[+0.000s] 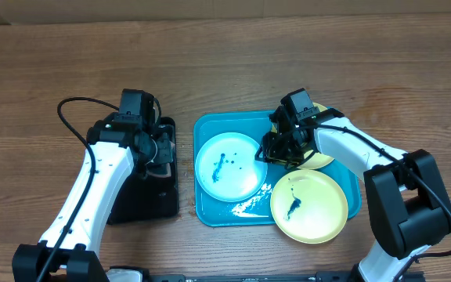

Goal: Clean dirty plates on tray and stack at the side
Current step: 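Move the left gripper's sponge from the black tray onto the white plate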

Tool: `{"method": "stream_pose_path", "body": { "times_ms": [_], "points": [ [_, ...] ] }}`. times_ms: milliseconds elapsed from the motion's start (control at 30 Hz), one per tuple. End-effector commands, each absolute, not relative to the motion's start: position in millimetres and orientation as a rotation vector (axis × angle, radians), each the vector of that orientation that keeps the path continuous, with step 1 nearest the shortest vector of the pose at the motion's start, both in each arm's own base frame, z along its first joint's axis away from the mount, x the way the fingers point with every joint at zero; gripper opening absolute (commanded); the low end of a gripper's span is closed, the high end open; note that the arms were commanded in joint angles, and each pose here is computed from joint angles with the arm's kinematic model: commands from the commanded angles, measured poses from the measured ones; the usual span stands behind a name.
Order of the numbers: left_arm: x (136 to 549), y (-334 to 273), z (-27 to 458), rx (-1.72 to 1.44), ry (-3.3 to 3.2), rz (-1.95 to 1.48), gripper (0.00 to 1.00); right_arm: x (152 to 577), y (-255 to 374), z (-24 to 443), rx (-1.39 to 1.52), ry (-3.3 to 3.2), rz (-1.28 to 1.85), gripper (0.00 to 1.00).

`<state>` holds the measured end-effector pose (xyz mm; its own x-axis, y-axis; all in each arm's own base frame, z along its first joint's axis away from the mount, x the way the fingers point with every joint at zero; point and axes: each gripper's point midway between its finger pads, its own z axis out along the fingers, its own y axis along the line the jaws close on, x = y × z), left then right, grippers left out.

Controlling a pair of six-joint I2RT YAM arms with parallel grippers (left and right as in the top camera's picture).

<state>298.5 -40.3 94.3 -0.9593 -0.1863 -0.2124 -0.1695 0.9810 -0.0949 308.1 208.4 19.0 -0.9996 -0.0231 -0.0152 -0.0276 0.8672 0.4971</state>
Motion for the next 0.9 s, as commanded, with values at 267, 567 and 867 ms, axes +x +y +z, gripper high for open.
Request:
{"method": "stream_pose_path", "body": {
  "times_ms": [267, 567, 867],
  "points": [
    [304, -62, 104, -0.205, 2.873, -0.206, 0.04, 295, 205, -8, 0.060, 3.097, 0.776, 0.13],
    [310, -89, 109, -0.153, 2.838, -0.292, 0.04, 290, 203, -9, 0.074, 3.124, 0.766, 0.04],
    [308, -135, 107, -0.078, 2.823, -0.355, 0.04, 286, 194, -7, 0.044, 3.164, 0.680, 0.04]
  ]
}}
